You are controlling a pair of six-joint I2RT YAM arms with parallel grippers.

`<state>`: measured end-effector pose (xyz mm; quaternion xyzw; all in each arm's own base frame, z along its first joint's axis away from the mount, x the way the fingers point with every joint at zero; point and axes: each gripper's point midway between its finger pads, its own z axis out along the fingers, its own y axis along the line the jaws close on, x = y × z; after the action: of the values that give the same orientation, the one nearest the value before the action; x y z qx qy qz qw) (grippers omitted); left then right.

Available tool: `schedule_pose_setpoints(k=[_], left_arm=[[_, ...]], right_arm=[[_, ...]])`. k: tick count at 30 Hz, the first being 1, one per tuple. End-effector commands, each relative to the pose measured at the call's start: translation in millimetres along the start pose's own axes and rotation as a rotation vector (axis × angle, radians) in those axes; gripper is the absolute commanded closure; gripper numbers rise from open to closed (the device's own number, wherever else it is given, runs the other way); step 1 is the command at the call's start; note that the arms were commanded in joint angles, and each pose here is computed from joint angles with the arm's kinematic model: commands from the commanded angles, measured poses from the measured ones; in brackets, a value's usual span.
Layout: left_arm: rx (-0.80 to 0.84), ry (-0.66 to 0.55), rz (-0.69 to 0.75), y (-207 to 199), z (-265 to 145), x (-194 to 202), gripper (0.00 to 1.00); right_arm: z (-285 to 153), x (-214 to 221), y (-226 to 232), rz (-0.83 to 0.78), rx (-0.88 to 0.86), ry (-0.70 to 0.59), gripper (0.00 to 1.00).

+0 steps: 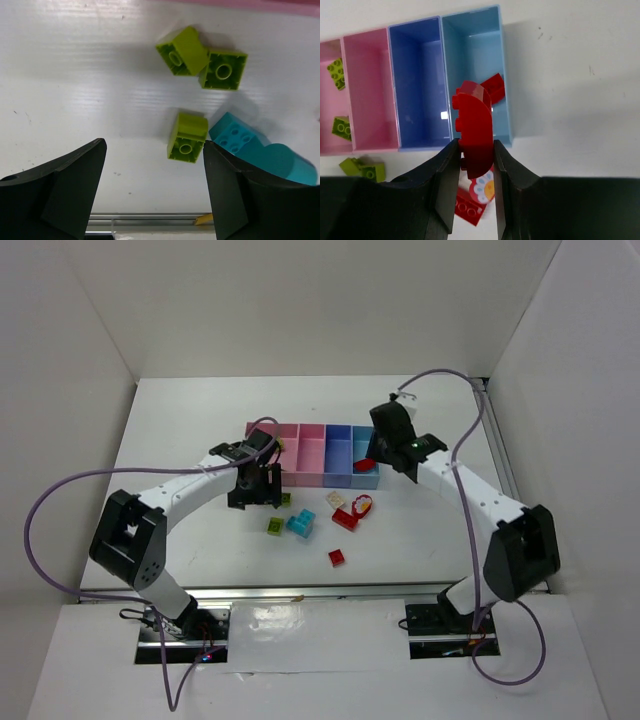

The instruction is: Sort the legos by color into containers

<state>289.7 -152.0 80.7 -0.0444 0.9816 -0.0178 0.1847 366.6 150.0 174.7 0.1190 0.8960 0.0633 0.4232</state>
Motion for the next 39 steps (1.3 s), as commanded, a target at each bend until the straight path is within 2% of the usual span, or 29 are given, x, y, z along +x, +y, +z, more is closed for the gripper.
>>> schedule_pose_setpoints(k=[1, 5, 8, 10, 13, 16, 18, 20, 24, 32, 36, 37, 39], left_arm=[[0.043, -0.021, -0.058, -6.0, -7.0, 1.7, 0.1], [0.075, -0.025, -0.081, -12.6, -2.8, 2.1, 0.1], [0.09, -0.045, -0.098, -15.8, 1.0, -0.9, 0.1], [0.101, -0.06, -0.101, -15.8, 3.7, -0.1, 0.1], [0.106, -0.027, -0.096, -18.1, 12.6, 6.6, 0.15], [0.132, 0.017, -0.068, -23.8, 15.7, 18.2, 0.15], [0.143, 0.043, -0.015, -30.6, 17.8, 30.5, 0.17], [0.136, 0.062, 0.002, -31.9, 21.7, 38.7, 0.23], [0.112, 0.084, 0.014, -27.7, 27.8, 48.8, 0.29], [0.03, 0.11, 0.013, -13.9, 39.2, 60.8, 0.3], [0.002, 0.101, 0.015, -8.0, 41.5, 61.2, 0.39], [-0.005, 0.095, 0.016, -6.7, 41.8, 60.3, 0.47], [-0.011, 0.085, 0.015, -6.9, 39.9, 56.1, 0.55]], right_arm=[[32.5, -2.7, 16.4, -0.075, -0.008, 0.012, 0.65], [61.0, -2.3, 23.9, -0.092, -0.005, 0.02, 0.6], [68.0, -13.4, 28.6, -0.085, 0.001, 0.015, 0.18], [65.2, -24.4, 34.9, -0.067, -0.012, -0.007, 0.05], [49.8, -38.3, 35.0, -0.054, -0.021, -0.044, 0.05], [30.3, -51.8, 29.5, -0.039, -0.016, -0.089, 0.06], [23.2, -45.3, 22.2, -0.044, -0.01, -0.079, 0.06], [21.2, -36.6, 8.6, -0.05, 0.021, -0.058, 0.07], [21.0, -26.2, -3.4, -0.045, 0.044, -0.036, 0.07], [19.8, -11.0, -15.6, -0.061, 0.074, -0.004, 0.07], [22.4, -8.5, -16.1, -0.064, 0.078, 0.004, 0.07], [22.4, -8.5, -16.1, -0.064, 0.078, 0.004, 0.07], [22.0, -6.7, -17.4, -0.068, 0.083, 0.011, 0.07]])
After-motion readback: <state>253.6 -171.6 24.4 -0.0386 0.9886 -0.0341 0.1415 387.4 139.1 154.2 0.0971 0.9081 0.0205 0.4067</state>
